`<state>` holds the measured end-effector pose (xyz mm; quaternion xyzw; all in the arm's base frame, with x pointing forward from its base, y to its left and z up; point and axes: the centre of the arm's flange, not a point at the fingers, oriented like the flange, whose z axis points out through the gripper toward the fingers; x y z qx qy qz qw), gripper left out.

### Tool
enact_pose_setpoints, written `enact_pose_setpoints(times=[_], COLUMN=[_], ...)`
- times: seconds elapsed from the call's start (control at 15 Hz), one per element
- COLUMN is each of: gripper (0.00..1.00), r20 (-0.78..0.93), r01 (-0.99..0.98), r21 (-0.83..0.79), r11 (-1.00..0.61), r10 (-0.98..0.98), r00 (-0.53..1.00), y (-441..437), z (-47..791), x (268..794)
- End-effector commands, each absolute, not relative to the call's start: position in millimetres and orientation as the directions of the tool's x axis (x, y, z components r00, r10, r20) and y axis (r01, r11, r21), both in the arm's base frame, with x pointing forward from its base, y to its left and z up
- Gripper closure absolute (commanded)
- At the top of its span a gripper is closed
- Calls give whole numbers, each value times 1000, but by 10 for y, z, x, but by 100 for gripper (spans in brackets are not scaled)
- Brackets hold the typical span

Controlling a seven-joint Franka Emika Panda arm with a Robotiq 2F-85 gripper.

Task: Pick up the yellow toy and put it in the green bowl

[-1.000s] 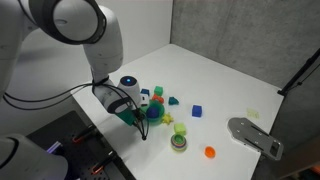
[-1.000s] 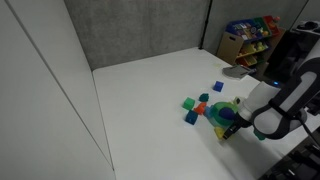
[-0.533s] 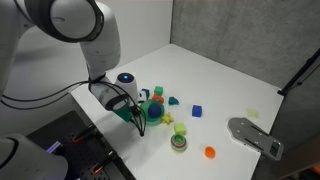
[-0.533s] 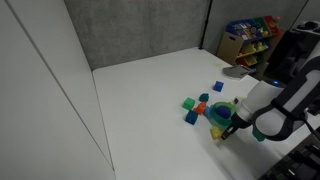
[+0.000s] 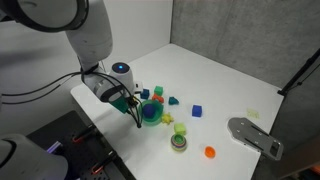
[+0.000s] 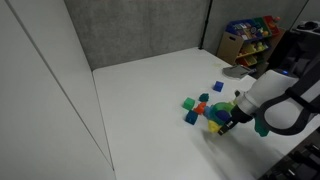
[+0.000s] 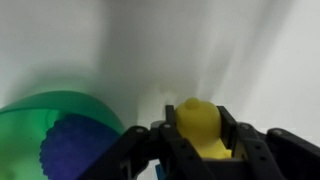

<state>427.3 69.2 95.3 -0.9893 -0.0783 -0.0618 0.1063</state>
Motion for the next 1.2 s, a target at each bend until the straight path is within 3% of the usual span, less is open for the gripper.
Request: enact_pose_setpoints(times=[0.0,0.67,0.73,0.8,1.07,1.13], gripper=[81,81,51,30,0,0], r20=[187,246,242,237,216,200], r01=[143,6,-5,-12,-23,-27], r21=[-175,-73,-66,-62,-48,-55], r11=[-974,-997,-998,-998,-999,-998], r10=[110,-12,-20,-27,-33,-37], r00=[976,969,970,971,976,979], y=[554,-130,-162,-184,-184,-171], z=[1323,1411,1407,1400,1390,1415], x=[4359,4776,4778,4767,4710,4699])
